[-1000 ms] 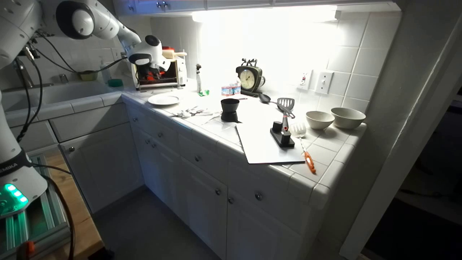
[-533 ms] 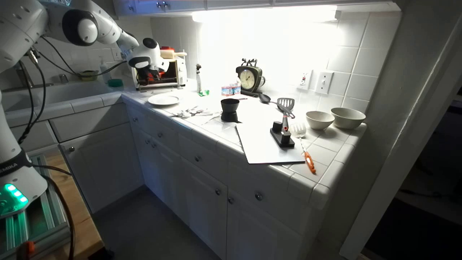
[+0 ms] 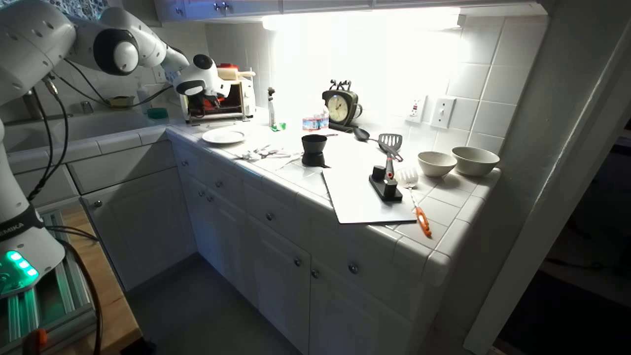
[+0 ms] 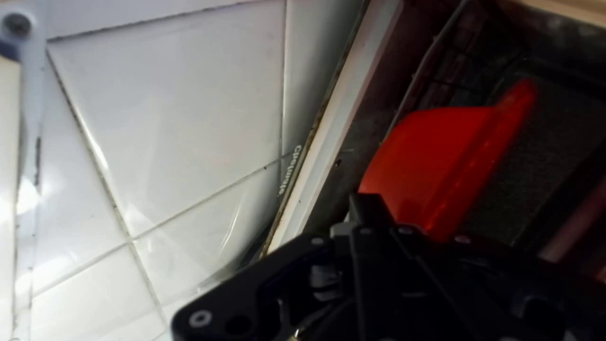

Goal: Pick up the red bowl and put it in the microwave

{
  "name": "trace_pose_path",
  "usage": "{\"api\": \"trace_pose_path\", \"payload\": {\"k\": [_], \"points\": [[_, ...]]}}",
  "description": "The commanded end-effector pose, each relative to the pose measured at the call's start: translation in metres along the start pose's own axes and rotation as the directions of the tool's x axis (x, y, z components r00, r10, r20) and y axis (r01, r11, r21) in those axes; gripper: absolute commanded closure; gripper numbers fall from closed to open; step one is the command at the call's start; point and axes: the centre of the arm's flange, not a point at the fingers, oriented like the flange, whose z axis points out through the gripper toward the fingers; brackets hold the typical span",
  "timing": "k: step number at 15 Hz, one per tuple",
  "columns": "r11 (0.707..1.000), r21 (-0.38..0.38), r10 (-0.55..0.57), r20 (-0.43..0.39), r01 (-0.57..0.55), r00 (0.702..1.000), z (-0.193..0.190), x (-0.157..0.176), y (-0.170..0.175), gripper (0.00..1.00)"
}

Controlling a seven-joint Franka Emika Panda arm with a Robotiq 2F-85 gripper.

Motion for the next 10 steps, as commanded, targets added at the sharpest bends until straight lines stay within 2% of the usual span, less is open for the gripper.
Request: {"api": "trace_pose_path", "payload": {"k": [1, 10], "points": [[0.999, 0.050, -0.014, -0.038, 0.016, 0.999, 0.0213, 0.0096, -0.0088, 1.00], [0.995, 0.098, 0.012, -0.048, -0.007, 0.999, 0.0242, 0.0148, -0.0188, 1.00]]}}
